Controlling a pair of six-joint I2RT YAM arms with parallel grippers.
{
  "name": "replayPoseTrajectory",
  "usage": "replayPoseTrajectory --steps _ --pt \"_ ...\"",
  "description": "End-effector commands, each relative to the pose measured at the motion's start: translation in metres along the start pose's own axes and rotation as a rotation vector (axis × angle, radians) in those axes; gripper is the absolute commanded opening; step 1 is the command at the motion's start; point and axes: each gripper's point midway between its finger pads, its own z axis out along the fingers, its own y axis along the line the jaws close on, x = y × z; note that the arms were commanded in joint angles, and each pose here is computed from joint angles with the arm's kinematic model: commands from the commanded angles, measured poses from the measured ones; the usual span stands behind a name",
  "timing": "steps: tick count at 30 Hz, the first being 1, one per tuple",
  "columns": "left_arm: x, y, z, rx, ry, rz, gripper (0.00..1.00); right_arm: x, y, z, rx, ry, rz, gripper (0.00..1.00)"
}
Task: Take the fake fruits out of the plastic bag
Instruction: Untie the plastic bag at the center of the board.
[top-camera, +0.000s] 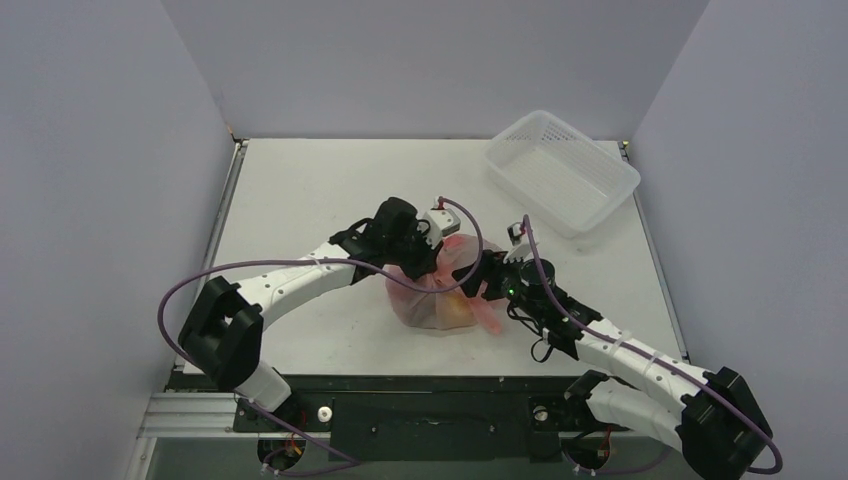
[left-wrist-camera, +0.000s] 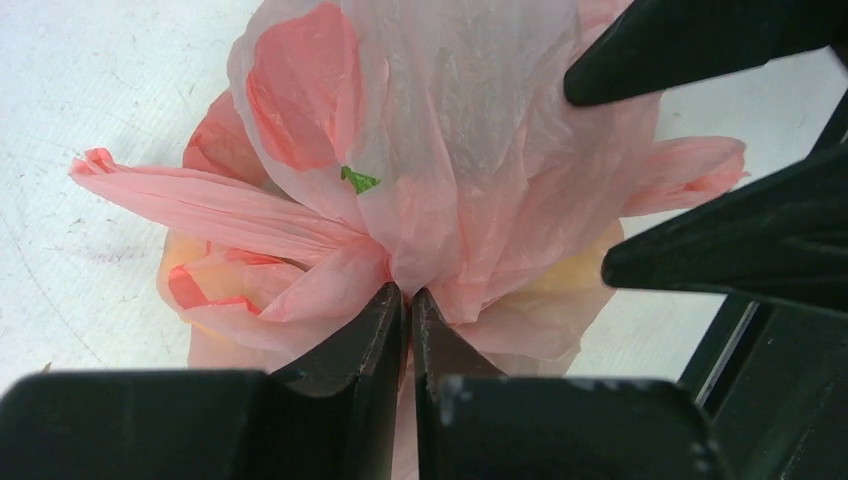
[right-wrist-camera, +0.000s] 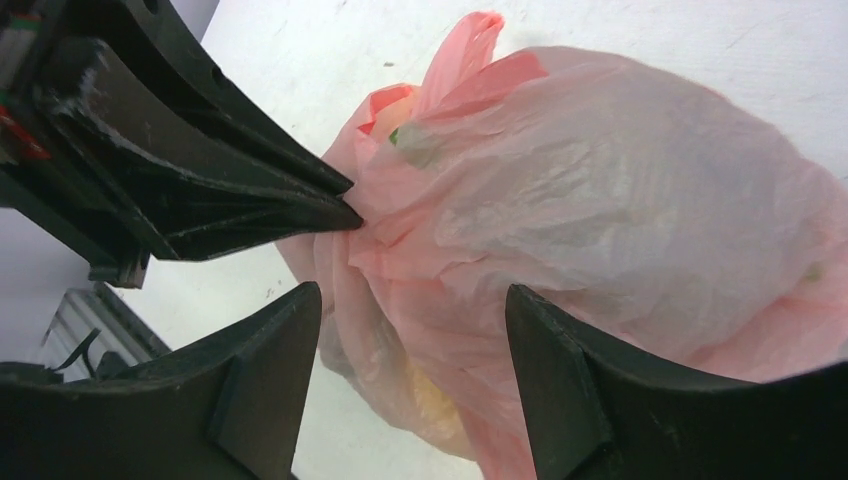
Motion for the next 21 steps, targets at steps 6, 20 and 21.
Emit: replayPoseTrajectory --steps 6,20,21 --pt "-0.046 -0.017 -0.036 0.033 -0.192 0.055 0.01 -0.012 0.034 0.015 -0.080 -0.048 0.102 0.62" --pt "-0.040 0.023 -0.047 -0.200 -0.154 0.043 0.48 -0.023 0.006 0.009 0.043 -0.070 0.053 0.61" --pt "-0.038 0.026 -0.047 -0.220 -0.145 0.040 0.50 -0.027 0.007 0.008 0.045 -0.073 0.040 0.61"
